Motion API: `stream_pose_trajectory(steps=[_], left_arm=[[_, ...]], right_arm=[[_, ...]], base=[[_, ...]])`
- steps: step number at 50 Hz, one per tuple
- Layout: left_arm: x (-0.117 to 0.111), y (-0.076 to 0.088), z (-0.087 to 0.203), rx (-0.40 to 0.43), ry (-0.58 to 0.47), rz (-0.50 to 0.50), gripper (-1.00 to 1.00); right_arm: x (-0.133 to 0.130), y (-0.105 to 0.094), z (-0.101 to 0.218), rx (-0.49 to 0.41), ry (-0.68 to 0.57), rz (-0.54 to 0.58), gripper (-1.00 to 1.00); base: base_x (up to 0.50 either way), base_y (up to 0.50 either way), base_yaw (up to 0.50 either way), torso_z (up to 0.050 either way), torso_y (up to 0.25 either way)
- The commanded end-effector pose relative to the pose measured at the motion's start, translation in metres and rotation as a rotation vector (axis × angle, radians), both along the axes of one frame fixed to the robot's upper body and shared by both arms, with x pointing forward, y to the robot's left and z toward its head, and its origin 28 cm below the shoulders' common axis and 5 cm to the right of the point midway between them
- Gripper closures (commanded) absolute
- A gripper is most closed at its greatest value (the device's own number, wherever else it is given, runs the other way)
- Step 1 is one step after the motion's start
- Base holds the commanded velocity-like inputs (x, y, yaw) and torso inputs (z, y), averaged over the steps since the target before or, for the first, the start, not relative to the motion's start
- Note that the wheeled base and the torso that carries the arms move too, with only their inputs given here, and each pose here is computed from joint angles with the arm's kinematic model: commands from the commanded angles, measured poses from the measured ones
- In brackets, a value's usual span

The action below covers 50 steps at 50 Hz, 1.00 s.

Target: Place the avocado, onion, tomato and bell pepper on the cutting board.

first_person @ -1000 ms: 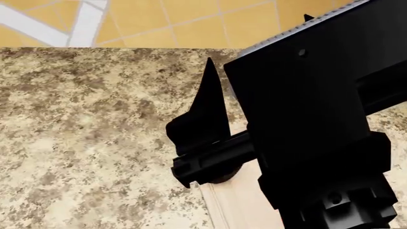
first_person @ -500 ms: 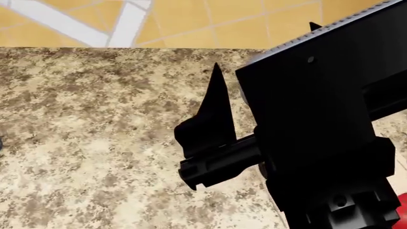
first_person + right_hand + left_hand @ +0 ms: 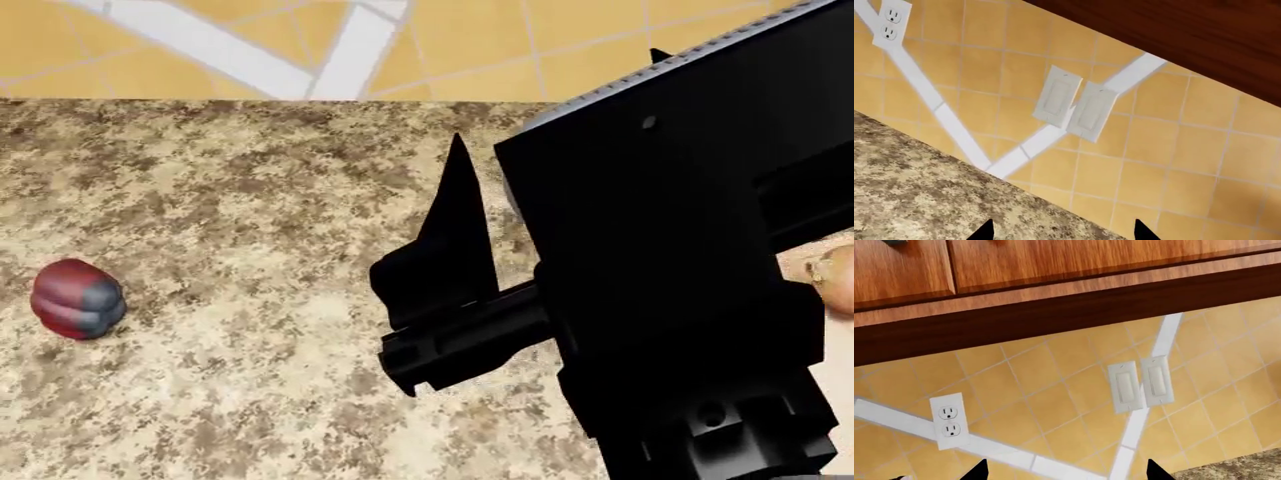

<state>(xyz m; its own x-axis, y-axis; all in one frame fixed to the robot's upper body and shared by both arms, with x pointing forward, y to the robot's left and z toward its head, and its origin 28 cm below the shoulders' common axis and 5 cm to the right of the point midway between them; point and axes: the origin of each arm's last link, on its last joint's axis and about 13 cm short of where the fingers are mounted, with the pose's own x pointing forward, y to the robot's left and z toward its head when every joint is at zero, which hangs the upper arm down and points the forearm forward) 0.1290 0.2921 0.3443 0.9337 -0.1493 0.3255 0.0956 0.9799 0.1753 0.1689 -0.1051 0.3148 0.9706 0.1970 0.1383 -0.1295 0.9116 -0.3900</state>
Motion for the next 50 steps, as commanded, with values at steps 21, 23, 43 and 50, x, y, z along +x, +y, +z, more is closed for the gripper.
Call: stream_pose_trajectory(steps=[21,23,43,50], left_arm=[[0.043,-0.008,0.007,-0.011,0.243,-0.226,-1.00],[0.047,-0.008,0.009,-0.017,0.272,-0.246,-1.00],[0.072,-0.014,0.011,0.057,0.624,-0.330,-1.00],[0.077,-0.016,0.007,0.056,0.706,-0.311,-1.00]], right_arm=[[0.003,-0.005,0.001,0.002,0.004,-0.033,-1.00],[0.003,-0.005,0.001,0.005,0.004,-0.034,-1.00],[0.005,-0.005,0.004,-0.003,-0.007,-0.041,-1.00],[0.005,-0.007,0.001,0.005,0.001,-0.048,-1.00]], base=[[0.00,0.10,0.00,0.000,0.000],[0.00,0.00,0.00,0.000,0.000],[0.00,0.00,0.00,0.000,0.000],[0.00,0.00,0.00,0.000,0.000]])
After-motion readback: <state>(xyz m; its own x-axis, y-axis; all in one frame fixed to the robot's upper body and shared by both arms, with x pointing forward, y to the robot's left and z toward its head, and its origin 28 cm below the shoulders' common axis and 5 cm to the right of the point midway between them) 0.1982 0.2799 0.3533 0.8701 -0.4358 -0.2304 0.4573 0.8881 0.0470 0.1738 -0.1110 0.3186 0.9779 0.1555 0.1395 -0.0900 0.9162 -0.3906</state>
